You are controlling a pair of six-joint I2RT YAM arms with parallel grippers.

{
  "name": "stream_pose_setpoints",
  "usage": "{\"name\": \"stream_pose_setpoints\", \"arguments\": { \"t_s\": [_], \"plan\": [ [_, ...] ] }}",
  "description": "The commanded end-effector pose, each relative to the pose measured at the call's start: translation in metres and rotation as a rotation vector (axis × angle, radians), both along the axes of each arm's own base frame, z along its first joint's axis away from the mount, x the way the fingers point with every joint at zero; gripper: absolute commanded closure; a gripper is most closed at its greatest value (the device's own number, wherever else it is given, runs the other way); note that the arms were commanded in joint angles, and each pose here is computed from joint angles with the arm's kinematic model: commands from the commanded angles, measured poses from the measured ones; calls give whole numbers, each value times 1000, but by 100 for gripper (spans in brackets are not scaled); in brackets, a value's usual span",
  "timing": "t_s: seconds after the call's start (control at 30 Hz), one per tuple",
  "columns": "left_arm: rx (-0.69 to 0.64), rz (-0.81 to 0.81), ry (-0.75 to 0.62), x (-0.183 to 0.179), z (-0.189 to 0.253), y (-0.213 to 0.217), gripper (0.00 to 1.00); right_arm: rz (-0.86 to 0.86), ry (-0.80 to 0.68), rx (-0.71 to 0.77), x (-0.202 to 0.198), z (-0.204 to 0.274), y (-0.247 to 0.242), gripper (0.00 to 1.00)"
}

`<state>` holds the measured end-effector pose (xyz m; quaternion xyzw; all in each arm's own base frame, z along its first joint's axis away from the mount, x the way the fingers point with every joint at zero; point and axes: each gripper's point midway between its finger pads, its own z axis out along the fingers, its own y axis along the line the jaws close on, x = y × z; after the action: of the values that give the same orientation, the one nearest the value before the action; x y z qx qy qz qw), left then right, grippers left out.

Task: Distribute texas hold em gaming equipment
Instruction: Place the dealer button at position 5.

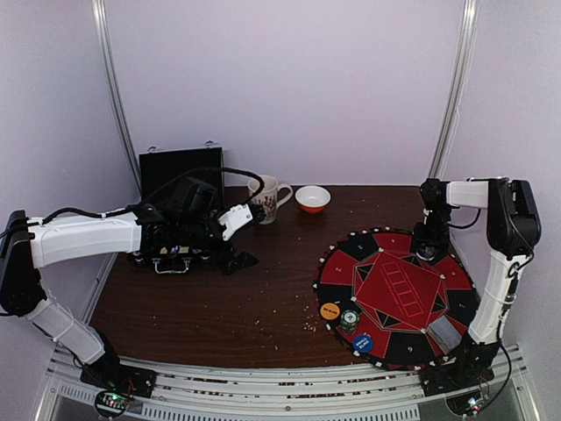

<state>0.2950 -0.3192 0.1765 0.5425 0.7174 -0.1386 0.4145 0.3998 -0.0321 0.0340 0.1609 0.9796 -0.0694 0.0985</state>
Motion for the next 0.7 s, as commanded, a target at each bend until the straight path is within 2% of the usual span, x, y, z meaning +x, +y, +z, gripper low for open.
{"name": "stream_pose_setpoints", "arguments": {
  "t_s": [0.0,0.27,0.4,0.47,0.5,0.53,0.57,0.6,0.67],
  "plan": [
    [-20,-29,-26,-3,6,-3,2,-4,14,-16,9,-9,-12,75],
    [-10,-21,-21,0,1,-3,2,-47,-3,12,24,-17,-24,74],
    [-2,-13,-28,1,1,-2,2,-54,-9,26,29,-17,-23,68],
    [0,-12,-29,2,1,-1,2,-55,-14,27,30,-15,-23,57],
    [-1,-12,-30,2,1,-1,2,-54,-12,26,30,-14,-23,47],
    [-2,-13,-29,1,1,-1,2,-50,-13,19,30,-9,-23,34],
    [-3,-15,-29,1,1,-2,2,-48,-15,16,29,-6,-24,12],
    [-4,-14,-30,1,2,-2,2,-44,-22,14,29,0,-23,2],
    [-4,-16,-31,1,2,-2,2,-33,-58,9,29,19,-19,0]
  ]
}}
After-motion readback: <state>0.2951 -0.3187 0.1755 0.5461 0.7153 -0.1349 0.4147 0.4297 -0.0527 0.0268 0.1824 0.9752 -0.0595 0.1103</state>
